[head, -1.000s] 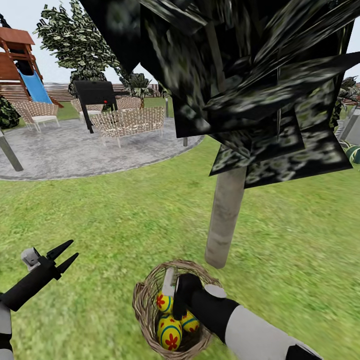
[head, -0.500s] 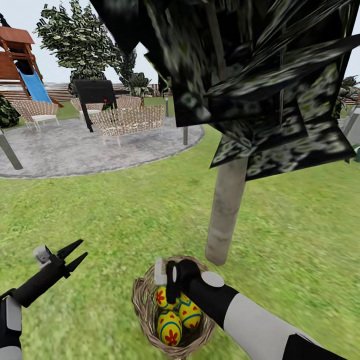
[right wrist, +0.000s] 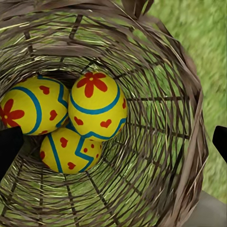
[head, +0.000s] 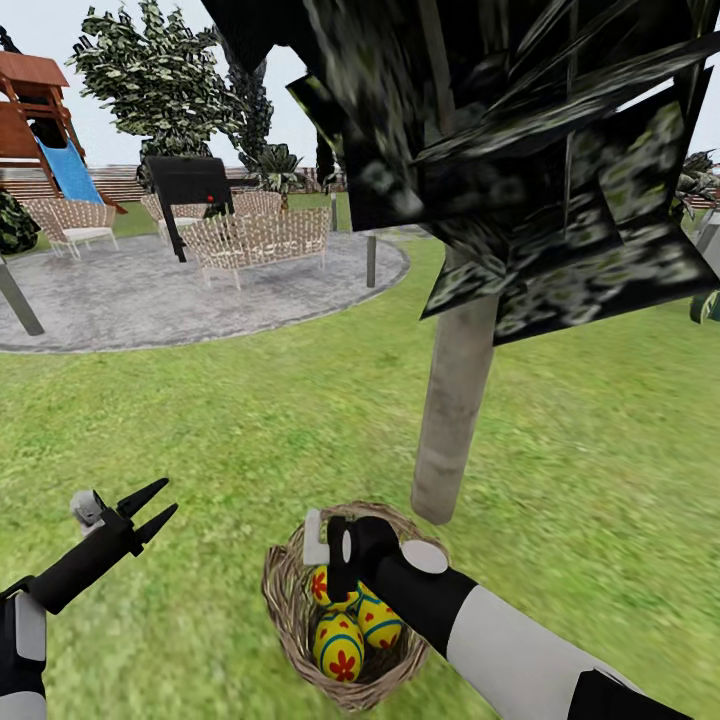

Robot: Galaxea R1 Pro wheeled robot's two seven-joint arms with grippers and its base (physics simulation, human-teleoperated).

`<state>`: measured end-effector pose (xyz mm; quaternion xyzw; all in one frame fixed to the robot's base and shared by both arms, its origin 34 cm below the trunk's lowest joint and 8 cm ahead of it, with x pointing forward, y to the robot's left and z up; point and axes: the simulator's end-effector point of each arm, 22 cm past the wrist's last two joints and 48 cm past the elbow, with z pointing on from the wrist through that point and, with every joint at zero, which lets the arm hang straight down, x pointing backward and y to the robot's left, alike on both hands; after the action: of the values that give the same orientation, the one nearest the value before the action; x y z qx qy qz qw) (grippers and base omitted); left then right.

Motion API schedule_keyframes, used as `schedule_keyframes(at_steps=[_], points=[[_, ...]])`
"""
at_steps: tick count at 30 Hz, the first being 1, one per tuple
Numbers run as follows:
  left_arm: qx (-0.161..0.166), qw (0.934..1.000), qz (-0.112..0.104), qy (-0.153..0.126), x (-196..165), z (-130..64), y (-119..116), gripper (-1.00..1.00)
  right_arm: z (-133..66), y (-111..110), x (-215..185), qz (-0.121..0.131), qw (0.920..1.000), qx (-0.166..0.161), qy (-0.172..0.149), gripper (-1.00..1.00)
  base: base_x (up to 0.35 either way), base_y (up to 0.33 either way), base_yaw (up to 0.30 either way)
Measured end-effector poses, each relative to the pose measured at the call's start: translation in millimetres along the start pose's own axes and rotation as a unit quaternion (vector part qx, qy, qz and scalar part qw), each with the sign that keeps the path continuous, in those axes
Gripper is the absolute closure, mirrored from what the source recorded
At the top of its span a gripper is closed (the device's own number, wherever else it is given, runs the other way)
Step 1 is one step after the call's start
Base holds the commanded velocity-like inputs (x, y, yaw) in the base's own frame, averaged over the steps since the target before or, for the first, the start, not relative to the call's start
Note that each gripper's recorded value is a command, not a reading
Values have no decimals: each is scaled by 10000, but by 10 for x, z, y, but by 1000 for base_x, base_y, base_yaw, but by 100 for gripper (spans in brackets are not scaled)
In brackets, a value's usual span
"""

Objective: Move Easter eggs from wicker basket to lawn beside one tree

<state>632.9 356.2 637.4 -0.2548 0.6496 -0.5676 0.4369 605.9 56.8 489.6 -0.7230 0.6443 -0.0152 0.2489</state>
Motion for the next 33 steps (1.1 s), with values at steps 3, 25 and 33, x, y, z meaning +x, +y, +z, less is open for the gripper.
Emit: schedule_keyframes(at_steps=[3, 25, 33], points=[[6, 10000, -4, 1, 30, -12, 59, -100, 52, 21, 18, 1, 10000, 38, 2, -100, 0, 0, 0], [100, 9988, 45, 472, 531, 126, 427, -100, 400, -227, 325, 39, 9951, 960, 255, -100, 0, 0, 0], [158, 9986, -13, 503, 690, 137, 575, -100, 489, -278, 367, 0, 9938, 1083, 240, -100, 0, 0, 0]])
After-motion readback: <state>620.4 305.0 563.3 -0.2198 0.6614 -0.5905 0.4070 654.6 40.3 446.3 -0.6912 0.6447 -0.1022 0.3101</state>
